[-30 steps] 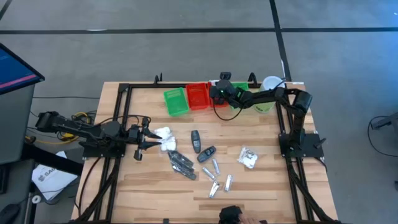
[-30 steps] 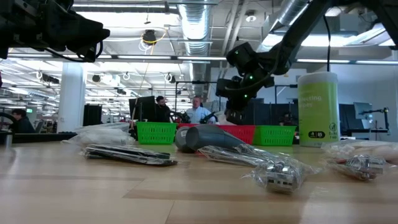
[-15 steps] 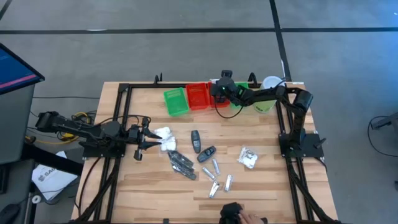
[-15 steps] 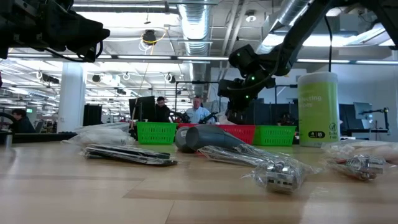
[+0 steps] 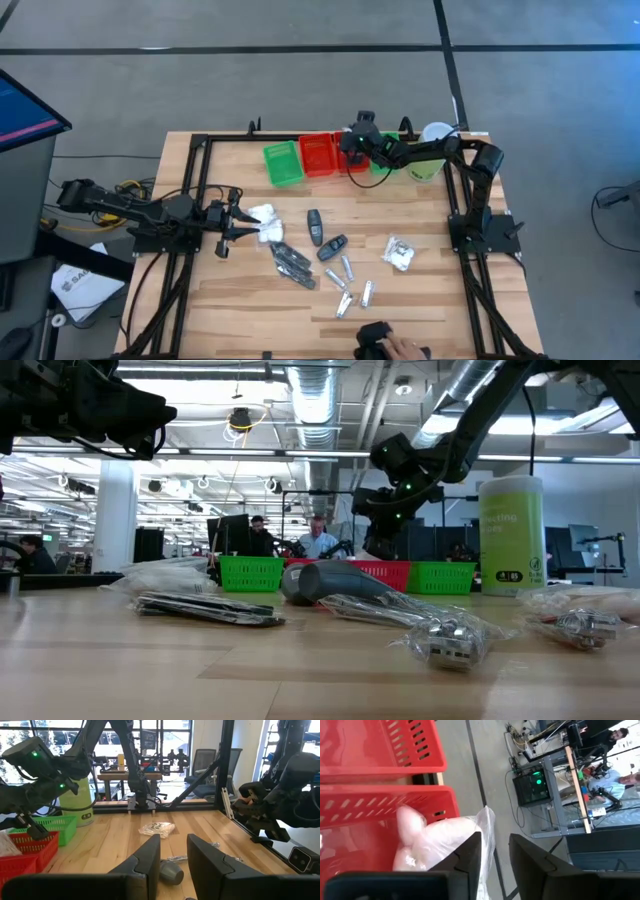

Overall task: Pick & Place Travel size toiletries
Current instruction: Put the white cotton pack into the right red bin

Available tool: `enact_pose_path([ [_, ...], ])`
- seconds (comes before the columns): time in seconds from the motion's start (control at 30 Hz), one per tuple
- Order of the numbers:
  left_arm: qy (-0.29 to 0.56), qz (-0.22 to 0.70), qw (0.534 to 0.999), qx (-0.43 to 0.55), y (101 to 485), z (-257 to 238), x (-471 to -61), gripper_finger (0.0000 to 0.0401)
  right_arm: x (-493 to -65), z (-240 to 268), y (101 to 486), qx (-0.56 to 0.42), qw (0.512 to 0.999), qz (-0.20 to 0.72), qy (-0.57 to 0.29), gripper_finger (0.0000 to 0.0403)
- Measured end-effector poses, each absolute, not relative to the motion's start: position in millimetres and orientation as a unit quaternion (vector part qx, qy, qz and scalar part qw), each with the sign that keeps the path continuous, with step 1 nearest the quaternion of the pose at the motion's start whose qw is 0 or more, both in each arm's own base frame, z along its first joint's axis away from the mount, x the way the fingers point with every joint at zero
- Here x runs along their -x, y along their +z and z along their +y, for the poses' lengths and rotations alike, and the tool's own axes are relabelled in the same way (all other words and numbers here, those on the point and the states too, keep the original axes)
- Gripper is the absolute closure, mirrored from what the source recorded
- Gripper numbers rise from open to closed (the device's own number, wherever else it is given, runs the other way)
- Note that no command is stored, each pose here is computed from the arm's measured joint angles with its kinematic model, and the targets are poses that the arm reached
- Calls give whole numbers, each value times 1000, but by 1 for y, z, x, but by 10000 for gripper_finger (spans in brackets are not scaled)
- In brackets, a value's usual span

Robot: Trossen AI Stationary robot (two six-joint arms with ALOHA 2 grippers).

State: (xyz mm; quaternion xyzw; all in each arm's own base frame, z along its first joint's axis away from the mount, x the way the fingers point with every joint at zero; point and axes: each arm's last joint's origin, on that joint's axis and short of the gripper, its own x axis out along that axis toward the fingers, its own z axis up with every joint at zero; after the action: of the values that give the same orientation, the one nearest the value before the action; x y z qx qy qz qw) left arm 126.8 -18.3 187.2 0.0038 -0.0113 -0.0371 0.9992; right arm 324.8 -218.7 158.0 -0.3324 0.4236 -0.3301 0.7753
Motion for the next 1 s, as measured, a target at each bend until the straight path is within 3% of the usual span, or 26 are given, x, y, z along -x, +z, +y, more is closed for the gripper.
enact_pose_path([
  [0.3, -37, -12, 999, -4, 187, -18, -127, 314, -329, -215, 165, 343, 775, 403, -344, 256],
  [0.53, -37, -12, 999, -4, 187, -18, -127, 314, -332, -192, 186, 335, 746, 405, -409, 226],
  [1.0, 2, 2, 999, 33, 185, -16, -128, 314, -316, -69, 256, 143, 892, 330, -272, 234],
])
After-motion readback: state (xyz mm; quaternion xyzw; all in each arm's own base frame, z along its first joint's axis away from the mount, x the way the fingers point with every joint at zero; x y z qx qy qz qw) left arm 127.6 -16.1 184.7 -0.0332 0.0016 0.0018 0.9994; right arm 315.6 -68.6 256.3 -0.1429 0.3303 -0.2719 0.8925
